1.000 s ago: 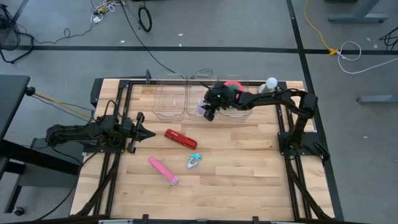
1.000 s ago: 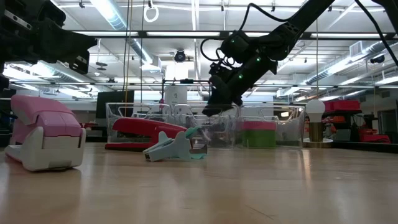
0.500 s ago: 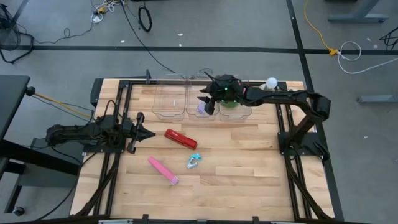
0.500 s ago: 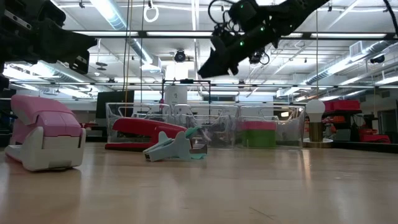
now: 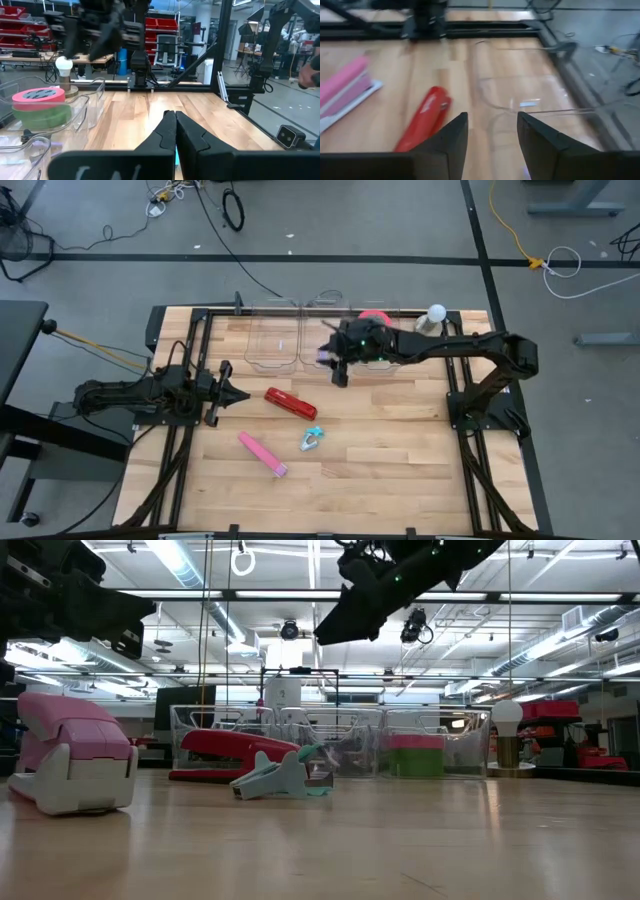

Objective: Pick and place Stapler, Stapler remover, tape
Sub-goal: Put the pink stapler into the left transparent bin

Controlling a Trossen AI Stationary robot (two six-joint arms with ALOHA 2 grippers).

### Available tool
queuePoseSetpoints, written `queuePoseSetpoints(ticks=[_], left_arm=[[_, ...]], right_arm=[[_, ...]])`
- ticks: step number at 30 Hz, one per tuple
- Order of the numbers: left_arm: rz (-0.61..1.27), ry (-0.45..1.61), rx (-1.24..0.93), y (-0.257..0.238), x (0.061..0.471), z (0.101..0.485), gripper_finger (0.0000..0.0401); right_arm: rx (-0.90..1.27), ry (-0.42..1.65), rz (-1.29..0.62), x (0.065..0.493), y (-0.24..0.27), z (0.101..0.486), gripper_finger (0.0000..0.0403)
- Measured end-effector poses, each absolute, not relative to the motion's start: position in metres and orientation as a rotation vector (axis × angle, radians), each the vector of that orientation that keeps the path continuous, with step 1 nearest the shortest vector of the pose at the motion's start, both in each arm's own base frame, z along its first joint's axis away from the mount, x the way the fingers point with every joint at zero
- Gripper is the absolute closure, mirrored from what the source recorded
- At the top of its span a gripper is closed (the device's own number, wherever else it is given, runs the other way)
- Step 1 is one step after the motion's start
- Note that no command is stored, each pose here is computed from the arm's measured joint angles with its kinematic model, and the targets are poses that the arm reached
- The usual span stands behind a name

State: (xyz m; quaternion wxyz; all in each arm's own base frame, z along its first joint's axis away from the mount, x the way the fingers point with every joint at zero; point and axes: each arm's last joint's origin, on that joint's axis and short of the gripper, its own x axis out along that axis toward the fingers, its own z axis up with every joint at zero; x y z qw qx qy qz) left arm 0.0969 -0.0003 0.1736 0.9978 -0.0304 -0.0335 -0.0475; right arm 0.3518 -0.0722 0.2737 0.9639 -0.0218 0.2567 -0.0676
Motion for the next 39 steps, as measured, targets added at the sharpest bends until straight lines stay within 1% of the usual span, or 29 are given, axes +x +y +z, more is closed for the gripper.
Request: queuePoseSetpoints(ticks=[8,15,19,24,34,37,39], left_arm=[[-0.095,-0.067,-0.061,0.000,0.097,0.174,0.0398],[-0.096,-0.067,-0.061,0.000,0.097,0.174,0.0398],[-0.095,-0.068,-0.061,0.000,0.097,0.174,0.0398],[-0.095,-0.067,-0.061,0.000,0.097,0.174,0.0398],[-0.095,-0.067,-0.061,0.000,0.097,0.174,0.0398],[-0.095,-0.067,-0.061,0.000,0.097,0.174,0.0398],[-0.096,-0.067,-0.061,0.000,0.097,0.174,0.0398]], right_arm=[[-0.071,0.538,-0.022,0.357,-0.030,0.272,0.0231],[-0.088,0.541,-0.014,0.358,-0.008,0.271,0.0231],[-0.036,0.527,-0.009,0.357,0.001,0.274,0.0239],[0.022,0.464,0.012,0.353,0.014,0.288,0.0278],[-0.043,0.436,0.002,0.347,0.020,0.297,0.0379],[-0.047,0.435,0.000,0.347,0.020,0.297,0.0397],[-0.062,0.435,0.001,0.347,0.020,0.297,0.0399]])
